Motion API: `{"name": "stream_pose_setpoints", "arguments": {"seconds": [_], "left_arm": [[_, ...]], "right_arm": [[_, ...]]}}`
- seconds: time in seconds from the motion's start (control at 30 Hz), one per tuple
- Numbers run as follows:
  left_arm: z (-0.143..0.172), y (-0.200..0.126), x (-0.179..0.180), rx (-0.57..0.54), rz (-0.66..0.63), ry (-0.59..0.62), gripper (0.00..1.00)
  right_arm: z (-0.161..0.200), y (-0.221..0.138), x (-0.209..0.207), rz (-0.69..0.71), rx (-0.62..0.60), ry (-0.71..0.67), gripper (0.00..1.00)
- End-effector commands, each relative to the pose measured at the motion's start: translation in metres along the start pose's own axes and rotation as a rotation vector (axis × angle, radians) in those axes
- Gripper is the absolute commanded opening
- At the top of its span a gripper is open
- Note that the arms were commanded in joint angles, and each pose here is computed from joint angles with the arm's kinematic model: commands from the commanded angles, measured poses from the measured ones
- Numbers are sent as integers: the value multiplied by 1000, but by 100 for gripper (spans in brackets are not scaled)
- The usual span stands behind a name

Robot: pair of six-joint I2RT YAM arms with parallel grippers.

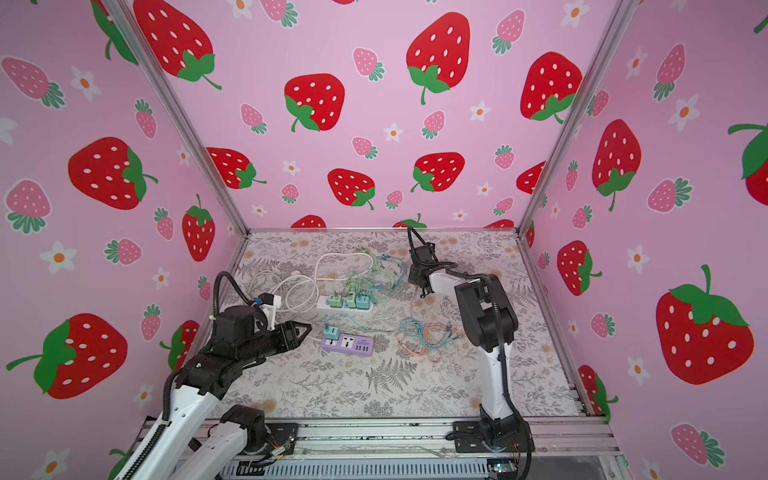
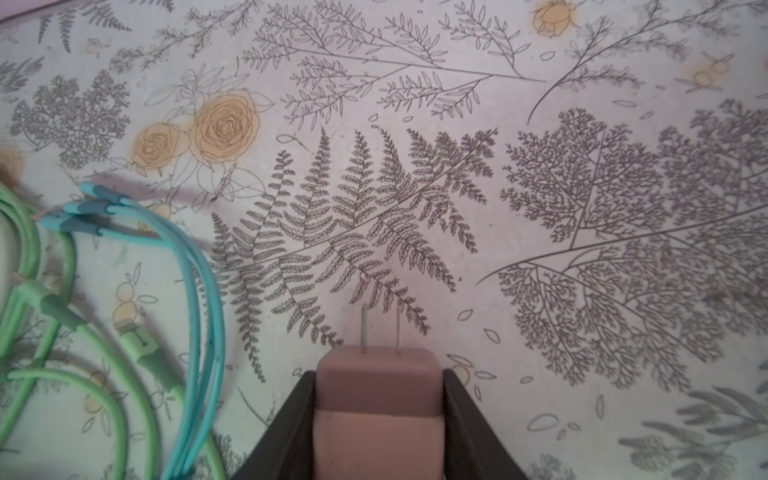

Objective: Insert plugs into power strip
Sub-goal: Pick up the plug from the top-center of the table.

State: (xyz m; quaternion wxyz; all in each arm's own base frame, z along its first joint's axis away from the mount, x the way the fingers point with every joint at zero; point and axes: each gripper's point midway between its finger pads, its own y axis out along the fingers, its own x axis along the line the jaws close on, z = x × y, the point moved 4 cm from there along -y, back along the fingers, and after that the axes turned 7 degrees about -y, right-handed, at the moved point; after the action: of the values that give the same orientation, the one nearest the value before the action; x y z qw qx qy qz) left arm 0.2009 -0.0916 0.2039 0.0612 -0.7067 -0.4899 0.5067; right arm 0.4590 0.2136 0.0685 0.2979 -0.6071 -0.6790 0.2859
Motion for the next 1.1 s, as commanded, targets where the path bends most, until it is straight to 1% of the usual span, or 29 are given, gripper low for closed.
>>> {"name": "stream_pose_setpoints", "arguments": {"seconds": [0.0, 0.13, 0.23, 0.37, 0.6, 0.87, 1.07], "left_arm": [[-5, -4, -6, -12, 21, 14, 55], [-5, -3, -6, -10, 20, 16, 55], [-6, -3, -7, -8, 24, 18, 55], [-6, -2, -13, 4, 59, 25, 55], [-6, -2, -29, 34, 167, 49, 55], [-5, -1, -31, 44, 183, 51, 55], [-4, 0, -33, 55, 196, 51, 55]], "right_arm": [[-14, -26, 11, -87, -37, -66, 30], [-46, -64, 24, -184, -139, -128, 25], [-74, -101, 32, -245, -249, -191, 24], [-106, -153, 38, -282, -388, -261, 24], [-144, -226, 43, -300, -574, -355, 24], [-176, -305, 47, -276, -777, -416, 24], [-187, -358, 43, -243, -919, -438, 24]]}}
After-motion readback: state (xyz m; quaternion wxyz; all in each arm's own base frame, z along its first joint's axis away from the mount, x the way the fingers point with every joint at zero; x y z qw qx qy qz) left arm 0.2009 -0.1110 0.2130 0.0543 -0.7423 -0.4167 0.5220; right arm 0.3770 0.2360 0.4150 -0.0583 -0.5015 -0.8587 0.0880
